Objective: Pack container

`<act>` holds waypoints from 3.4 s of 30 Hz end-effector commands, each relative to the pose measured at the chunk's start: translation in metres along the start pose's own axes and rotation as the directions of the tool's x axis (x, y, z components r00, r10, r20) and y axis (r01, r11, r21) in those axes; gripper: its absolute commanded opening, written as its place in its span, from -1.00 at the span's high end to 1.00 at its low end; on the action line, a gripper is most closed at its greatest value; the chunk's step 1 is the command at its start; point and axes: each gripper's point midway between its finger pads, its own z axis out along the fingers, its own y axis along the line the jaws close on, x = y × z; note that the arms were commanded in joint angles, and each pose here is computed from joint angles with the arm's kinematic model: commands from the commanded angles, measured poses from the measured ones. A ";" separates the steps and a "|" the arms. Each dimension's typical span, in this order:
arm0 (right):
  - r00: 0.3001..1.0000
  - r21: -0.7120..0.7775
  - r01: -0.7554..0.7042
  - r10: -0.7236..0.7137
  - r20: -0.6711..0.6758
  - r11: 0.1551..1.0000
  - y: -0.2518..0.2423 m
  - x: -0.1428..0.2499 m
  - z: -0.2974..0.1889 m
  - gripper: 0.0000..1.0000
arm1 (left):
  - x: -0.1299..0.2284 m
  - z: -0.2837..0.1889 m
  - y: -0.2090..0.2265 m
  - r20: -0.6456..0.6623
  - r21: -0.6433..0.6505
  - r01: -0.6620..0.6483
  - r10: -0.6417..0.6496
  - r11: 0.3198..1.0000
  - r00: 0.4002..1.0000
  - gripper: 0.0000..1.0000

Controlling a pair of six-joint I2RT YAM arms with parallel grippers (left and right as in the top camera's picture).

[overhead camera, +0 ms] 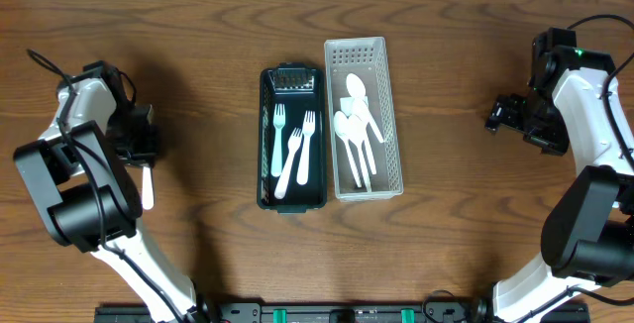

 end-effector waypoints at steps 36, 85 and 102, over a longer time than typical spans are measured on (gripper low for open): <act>0.998 0.008 0.046 -0.046 0.050 0.999 -0.001 -0.012 -0.001 -0.91 | 0.014 -0.114 -0.295 0.219 -0.101 -0.233 0.250 0.967 0.943 0.88; 0.642 -0.116 0.440 -0.222 0.734 0.891 0.120 -0.058 -0.203 -0.99 | 0.038 -0.300 -0.079 0.707 -0.071 0.214 -0.102 0.974 0.700 -0.96; 0.571 -0.145 0.252 -0.026 0.821 0.957 0.001 0.098 -0.130 -0.98 | 0.145 -0.219 -0.073 0.890 0.092 0.193 -0.168 0.977 0.425 -0.96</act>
